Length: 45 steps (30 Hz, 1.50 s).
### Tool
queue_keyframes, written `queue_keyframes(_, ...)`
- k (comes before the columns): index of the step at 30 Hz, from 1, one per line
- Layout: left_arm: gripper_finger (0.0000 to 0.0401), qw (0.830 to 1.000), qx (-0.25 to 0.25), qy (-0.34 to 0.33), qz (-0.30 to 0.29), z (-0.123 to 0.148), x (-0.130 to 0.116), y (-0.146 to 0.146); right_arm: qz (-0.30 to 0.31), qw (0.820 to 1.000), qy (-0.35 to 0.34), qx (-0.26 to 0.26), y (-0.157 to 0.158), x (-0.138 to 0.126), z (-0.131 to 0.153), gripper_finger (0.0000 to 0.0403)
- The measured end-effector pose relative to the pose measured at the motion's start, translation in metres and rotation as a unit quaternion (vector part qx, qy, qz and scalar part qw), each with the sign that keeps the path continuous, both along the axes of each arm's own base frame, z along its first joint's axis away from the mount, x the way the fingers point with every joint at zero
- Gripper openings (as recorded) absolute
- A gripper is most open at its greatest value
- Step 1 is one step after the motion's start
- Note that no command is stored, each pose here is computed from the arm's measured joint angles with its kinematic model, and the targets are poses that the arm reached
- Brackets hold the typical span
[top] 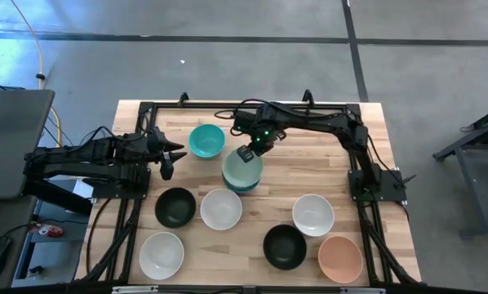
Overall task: Nest bowls inside each other
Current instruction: Stack the green bowl on the green bowl
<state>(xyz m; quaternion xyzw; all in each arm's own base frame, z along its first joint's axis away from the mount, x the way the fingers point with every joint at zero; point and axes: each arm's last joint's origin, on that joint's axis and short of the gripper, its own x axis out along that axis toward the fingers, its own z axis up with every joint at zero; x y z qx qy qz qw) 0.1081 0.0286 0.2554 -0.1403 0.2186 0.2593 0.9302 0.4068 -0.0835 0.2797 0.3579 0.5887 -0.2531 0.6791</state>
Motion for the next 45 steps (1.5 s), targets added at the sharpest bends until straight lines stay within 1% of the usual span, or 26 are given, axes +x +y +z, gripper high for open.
queue_keyframes(2,0.0131,1.000,0.000,0.000,0.000,0.000,0.000,0.000,0.002,1.000,-0.010,-0.006,0.002,0.003,0.000,0.0000)
queue_keyframes(10,0.0131,1.000,0.000,0.000,0.000,0.000,0.000,0.000,0.004,1.000,0.000,-0.025,0.005,0.003,-0.004,0.0000)
queue_keyframes(18,0.0131,1.000,-0.002,-0.001,0.001,0.000,0.000,0.000,0.010,1.000,-0.001,-0.005,0.009,0.005,-0.018,0.0000)
queue_keyframes(21,0.0131,1.000,-0.003,-0.001,0.002,0.000,0.000,0.000,0.012,1.000,-0.005,-0.004,0.011,0.006,-0.019,0.0000)
queue_keyframes(34,0.0131,1.000,-0.003,0.000,0.002,0.000,0.000,0.000,0.012,0.999,0.000,-0.040,0.008,0.006,-0.019,0.0000)
queue_keyframes(37,0.0131,1.000,-0.005,-0.001,0.000,0.000,0.000,0.000,0.008,0.999,0.000,-0.038,0.008,0.006,-0.025,0.0000)
queue_keyframes(42,0.0131,1.000,-0.008,0.001,-0.002,-0.001,0.000,0.000,0.007,1.000,0.010,-0.009,0.010,0.004,-0.044,0.0000)
queue_keyframes(45,0.0131,1.000,-0.009,0.000,-0.001,-0.001,0.000,0.000,0.005,1.000,0.006,-0.007,0.012,0.005,-0.049,0.0000)
